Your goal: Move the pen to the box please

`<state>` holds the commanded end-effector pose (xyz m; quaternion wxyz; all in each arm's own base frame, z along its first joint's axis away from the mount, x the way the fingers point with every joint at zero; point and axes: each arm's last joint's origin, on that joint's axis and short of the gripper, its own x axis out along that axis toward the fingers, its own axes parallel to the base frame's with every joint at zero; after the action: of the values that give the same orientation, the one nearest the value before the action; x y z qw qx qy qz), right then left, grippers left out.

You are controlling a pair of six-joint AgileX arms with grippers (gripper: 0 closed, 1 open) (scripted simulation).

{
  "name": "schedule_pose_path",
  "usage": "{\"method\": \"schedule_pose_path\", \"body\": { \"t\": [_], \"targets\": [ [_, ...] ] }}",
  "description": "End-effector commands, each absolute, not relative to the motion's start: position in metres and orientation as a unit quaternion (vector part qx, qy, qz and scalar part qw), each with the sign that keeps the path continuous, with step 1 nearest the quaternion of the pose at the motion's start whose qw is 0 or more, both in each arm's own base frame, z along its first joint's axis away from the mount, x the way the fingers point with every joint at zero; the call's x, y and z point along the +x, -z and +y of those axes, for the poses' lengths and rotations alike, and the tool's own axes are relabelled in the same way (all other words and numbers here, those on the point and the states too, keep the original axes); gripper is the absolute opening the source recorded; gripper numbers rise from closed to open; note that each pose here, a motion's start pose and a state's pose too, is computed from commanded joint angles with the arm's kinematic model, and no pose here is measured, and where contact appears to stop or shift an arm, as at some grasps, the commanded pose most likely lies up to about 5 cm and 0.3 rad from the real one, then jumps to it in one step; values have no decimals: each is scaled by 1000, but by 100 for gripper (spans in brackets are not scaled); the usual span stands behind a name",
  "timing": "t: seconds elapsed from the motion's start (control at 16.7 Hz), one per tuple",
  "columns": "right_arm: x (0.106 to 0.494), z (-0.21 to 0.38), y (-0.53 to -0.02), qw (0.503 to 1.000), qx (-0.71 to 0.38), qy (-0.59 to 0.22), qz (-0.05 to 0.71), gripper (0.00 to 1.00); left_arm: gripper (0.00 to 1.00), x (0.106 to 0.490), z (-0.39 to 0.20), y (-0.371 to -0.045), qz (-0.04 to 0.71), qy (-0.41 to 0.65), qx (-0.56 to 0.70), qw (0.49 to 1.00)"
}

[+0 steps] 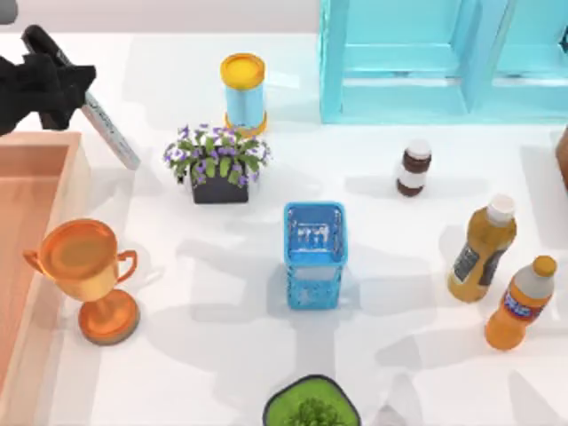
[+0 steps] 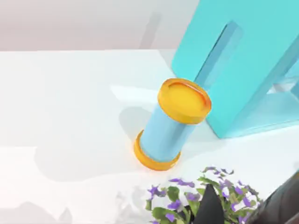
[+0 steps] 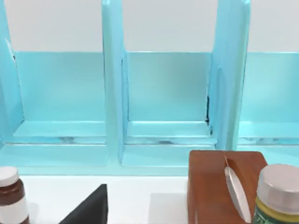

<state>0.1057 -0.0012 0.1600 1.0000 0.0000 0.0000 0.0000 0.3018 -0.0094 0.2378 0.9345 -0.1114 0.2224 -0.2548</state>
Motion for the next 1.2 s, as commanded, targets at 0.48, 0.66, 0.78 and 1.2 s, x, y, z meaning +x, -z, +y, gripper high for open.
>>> {"method": "schedule_pose_path", "body": {
  "t": [0.48, 0.66, 0.78, 1.2],
  "targets": [
    [106, -1, -160, 1000, 0, 0, 0, 100, 0, 323, 80, -269, 316, 290, 99, 898],
    [106, -1, -160, 1000, 0, 0, 0, 100, 0, 316, 112, -278, 333, 343, 139, 867],
    [106, -1, -160, 1000, 0, 0, 0, 100, 0, 308, 130, -283, 332, 381, 153, 849],
    [106, -1, -160, 1000, 0, 0, 0, 100, 0, 276, 169, -295, 279, 485, 147, 816]
  ]
}}
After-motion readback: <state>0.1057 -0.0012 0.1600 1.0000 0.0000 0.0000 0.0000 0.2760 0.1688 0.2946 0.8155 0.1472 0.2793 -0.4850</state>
